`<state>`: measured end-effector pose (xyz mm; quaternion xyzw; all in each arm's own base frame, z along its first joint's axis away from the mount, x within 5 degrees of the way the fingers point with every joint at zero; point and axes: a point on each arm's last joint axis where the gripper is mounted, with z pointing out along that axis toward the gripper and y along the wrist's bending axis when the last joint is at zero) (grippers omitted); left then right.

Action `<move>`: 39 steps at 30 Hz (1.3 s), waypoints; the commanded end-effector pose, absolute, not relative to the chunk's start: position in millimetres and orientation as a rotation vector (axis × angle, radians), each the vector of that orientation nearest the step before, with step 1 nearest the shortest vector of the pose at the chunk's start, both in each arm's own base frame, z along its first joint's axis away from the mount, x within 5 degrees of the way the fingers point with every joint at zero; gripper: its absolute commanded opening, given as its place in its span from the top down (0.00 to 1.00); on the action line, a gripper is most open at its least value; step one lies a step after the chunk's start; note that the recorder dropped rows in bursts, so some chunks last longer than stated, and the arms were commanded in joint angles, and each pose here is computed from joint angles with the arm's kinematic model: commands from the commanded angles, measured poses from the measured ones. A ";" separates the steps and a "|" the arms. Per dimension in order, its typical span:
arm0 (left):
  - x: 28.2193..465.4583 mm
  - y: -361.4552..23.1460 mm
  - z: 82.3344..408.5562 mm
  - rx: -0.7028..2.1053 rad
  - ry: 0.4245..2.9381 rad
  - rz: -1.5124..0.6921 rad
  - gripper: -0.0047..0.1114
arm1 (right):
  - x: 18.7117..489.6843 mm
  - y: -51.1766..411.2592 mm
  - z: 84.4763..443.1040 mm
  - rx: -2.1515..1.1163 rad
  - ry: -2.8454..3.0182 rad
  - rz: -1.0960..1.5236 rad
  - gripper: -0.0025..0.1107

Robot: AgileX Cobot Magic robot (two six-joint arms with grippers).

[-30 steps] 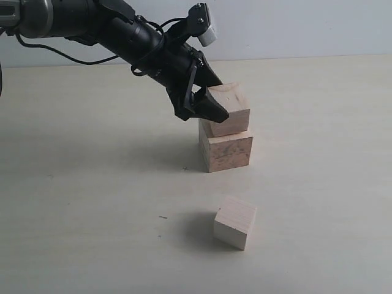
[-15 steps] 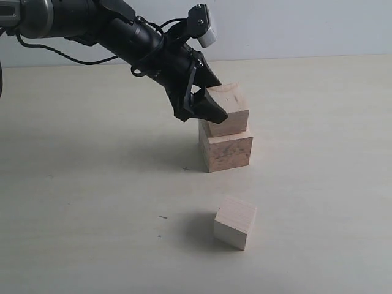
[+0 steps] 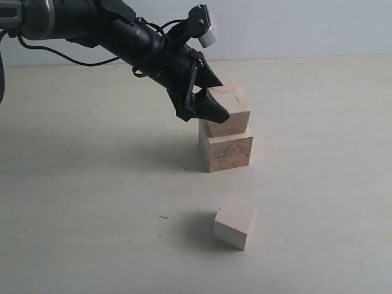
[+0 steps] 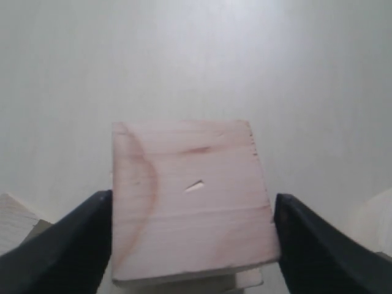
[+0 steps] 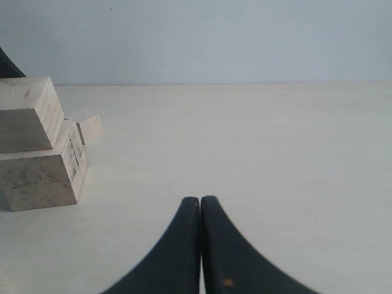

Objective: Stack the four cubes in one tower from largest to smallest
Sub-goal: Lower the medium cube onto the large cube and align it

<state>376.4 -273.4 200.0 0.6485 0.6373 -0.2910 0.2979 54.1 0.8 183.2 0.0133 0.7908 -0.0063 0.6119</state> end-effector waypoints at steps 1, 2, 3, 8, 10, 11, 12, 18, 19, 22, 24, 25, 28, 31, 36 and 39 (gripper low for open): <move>376.8 -277.3 206.4 1.657 1.694 -0.817 0.38 | 53.8 0.3 182.9 0.036 1.819 -0.021 0.98; 377.1 -277.5 206.7 1.650 1.695 -0.818 0.38 | 53.8 0.3 182.9 0.036 1.819 -0.021 0.98; 377.4 -277.5 206.7 1.649 1.695 -0.816 0.38 | 53.8 0.3 182.9 0.036 1.819 -0.021 0.98; 380.0 -277.7 207.0 1.612 1.714 -0.800 0.33 | 53.8 0.3 182.9 0.036 1.819 -0.021 0.98; 380.2 -277.7 207.1 1.585 1.745 -0.815 0.28 | 53.8 0.3 182.9 0.036 1.819 -0.021 0.98; 380.2 -277.7 207.1 1.568 1.766 -0.825 0.26 | 53.8 0.3 182.9 0.036 1.819 -0.021 0.98; 380.2 -277.6 206.9 1.560 1.778 -0.830 0.25 | 53.8 0.3 182.9 0.036 1.819 -0.021 0.98; 380.2 -277.7 207.0 1.557 1.780 -0.832 0.24 | 53.8 0.3 182.9 0.036 1.819 -0.021 0.98; 380.2 -277.7 207.0 1.557 1.780 -0.832 0.24 | 53.8 0.3 182.9 0.036 1.819 -0.021 0.98; 380.2 -277.7 207.0 1.557 1.780 -0.832 0.24 | 53.8 0.3 182.9 0.036 1.819 -0.021 0.98; 380.2 -277.4 206.7 1.565 1.778 -0.826 0.24 | 53.8 0.3 182.9 0.036 1.819 -0.021 0.98; 380.2 -277.2 206.4 1.569 1.778 -0.822 0.24 | 53.8 0.3 182.9 0.036 1.819 -0.021 0.98; 380.4 -277.0 206.2 1.573 1.776 -0.815 0.24 | 53.8 0.3 182.9 0.036 1.819 -0.021 0.98; 380.9 -277.0 206.2 1.580 1.763 -0.803 0.24 | 53.8 0.3 182.9 0.036 1.819 -0.021 0.98; 381.2 -276.9 206.1 1.594 1.747 -0.789 0.24 | 53.8 0.3 182.9 0.036 1.819 -0.021 0.98; 379.7 -276.0 204.8 1.627 1.744 -0.785 0.24 | 53.8 0.3 182.9 0.036 1.819 -0.021 0.98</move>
